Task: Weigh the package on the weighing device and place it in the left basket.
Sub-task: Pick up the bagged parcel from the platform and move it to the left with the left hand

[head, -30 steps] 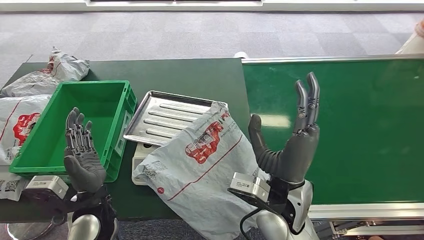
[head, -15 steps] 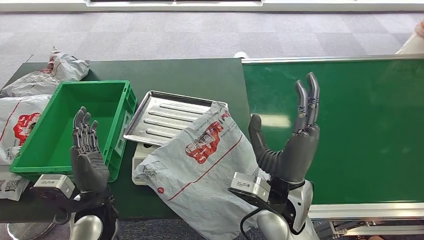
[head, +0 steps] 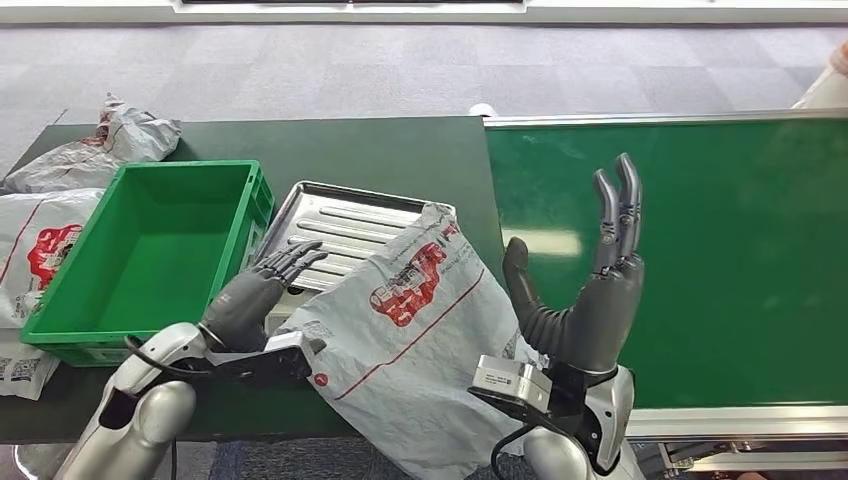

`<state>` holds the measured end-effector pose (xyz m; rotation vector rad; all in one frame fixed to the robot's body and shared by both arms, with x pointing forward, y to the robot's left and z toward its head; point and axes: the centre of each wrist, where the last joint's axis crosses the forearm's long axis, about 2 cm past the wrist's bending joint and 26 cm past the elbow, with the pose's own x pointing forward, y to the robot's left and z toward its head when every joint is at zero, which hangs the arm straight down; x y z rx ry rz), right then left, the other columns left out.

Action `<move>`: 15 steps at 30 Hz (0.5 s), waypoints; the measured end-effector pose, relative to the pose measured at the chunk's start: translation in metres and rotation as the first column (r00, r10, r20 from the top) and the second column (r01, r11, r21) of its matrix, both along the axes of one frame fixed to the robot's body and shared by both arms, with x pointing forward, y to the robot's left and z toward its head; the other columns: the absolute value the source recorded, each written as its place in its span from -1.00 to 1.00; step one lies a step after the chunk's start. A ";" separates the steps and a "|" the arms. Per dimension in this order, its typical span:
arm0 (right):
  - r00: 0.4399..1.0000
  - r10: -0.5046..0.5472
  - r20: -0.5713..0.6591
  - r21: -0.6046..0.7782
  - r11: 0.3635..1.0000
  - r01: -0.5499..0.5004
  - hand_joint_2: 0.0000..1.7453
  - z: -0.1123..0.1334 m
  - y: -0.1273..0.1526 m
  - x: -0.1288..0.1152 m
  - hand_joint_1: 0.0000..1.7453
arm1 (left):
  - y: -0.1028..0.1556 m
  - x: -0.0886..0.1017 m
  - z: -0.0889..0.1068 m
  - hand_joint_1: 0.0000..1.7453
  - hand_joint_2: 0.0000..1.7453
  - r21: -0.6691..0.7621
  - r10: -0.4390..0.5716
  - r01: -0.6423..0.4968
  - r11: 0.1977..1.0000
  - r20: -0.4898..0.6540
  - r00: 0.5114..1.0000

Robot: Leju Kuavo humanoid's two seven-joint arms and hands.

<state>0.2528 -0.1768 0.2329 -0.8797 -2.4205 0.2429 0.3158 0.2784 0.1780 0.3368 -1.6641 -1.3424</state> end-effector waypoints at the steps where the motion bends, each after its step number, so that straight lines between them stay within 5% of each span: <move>1: 1.000 0.000 0.001 0.001 1.000 0.000 1.00 0.000 0.000 0.000 -1.00 | 0.007 0.009 0.007 -1.00 1.00 0.041 -0.045 0.046 0.998 -0.034 0.998; 7: 1.000 0.001 -0.003 0.003 1.000 -0.001 1.00 -0.004 -0.005 0.001 -1.00 | 0.038 0.046 0.075 -1.00 1.00 0.221 -0.166 0.202 0.954 -0.172 0.971; 11: 1.000 0.009 -0.010 -0.003 1.000 -0.009 1.00 -0.008 -0.007 0.002 -1.00 | 0.036 0.053 0.122 -1.00 1.00 0.267 -0.205 0.255 0.929 -0.200 0.958; 15: 1.000 0.014 -0.016 -0.004 1.000 -0.014 1.00 -0.010 -0.008 0.002 -1.00 | 0.030 0.051 0.143 -1.00 1.00 0.274 -0.248 0.305 0.912 -0.223 0.943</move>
